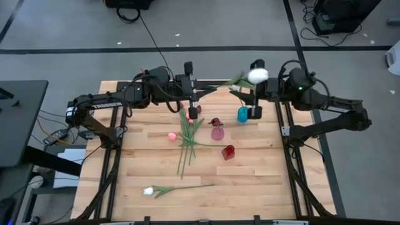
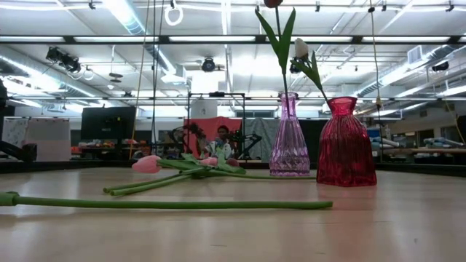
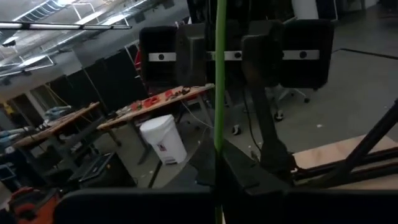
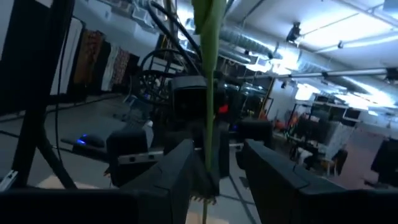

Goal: Sort flowers into vase by color
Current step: Put the white flower into the blue vase

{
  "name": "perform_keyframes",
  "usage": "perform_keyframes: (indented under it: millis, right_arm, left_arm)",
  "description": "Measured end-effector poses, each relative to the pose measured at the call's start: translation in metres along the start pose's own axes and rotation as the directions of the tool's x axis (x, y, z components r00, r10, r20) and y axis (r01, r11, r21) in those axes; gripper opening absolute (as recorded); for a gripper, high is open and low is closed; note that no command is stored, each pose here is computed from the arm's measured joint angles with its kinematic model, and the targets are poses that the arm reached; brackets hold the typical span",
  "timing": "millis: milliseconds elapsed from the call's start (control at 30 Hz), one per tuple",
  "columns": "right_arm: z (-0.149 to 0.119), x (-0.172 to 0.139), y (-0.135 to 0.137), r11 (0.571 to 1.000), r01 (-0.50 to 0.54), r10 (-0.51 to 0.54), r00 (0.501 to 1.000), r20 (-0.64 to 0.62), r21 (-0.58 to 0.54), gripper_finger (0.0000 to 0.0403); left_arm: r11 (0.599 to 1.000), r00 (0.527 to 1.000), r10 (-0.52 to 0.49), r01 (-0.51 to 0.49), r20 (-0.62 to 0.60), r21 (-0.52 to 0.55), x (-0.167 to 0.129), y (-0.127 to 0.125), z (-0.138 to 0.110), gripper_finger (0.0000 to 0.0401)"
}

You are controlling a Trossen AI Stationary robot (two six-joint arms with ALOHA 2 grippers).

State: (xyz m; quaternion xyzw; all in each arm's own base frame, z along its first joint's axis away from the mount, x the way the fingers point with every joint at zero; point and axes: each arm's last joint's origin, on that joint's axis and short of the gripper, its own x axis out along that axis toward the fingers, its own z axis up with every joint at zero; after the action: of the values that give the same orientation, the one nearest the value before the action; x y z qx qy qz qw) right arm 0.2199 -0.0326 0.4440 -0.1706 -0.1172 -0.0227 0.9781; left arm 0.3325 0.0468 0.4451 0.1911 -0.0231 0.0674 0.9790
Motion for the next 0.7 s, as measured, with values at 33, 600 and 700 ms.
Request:
perform_keyframes:
  millis: [33, 600, 700]
  right_arm:
    - [-0.001, 0.003, 0.0, 1.0, 0.002, -0.002, 1.0, 0.007, -0.006, 0.0152]
    - [-0.012, 0.029, -0.004, 0.995, 0.074, -0.067, 0.992, 0.105, -0.062, 0.0146]
    - [-0.012, 0.029, -0.003, 0.995, 0.073, -0.066, 0.992, 0.105, -0.068, 0.0112]
  left_arm:
    - [1.0, 1.0, 0.001, -0.001, -0.001, -0.002, 0.0, 0.0, 0.0, 0.0005]
    - [0.998, 0.993, 0.063, -0.062, -0.105, 0.013, 0.005, -0.001, -0.012, 0.0005]
    - [0.998, 0.992, 0.061, -0.06, -0.107, 0.016, 0.005, -0.001, -0.012, 0.0005]
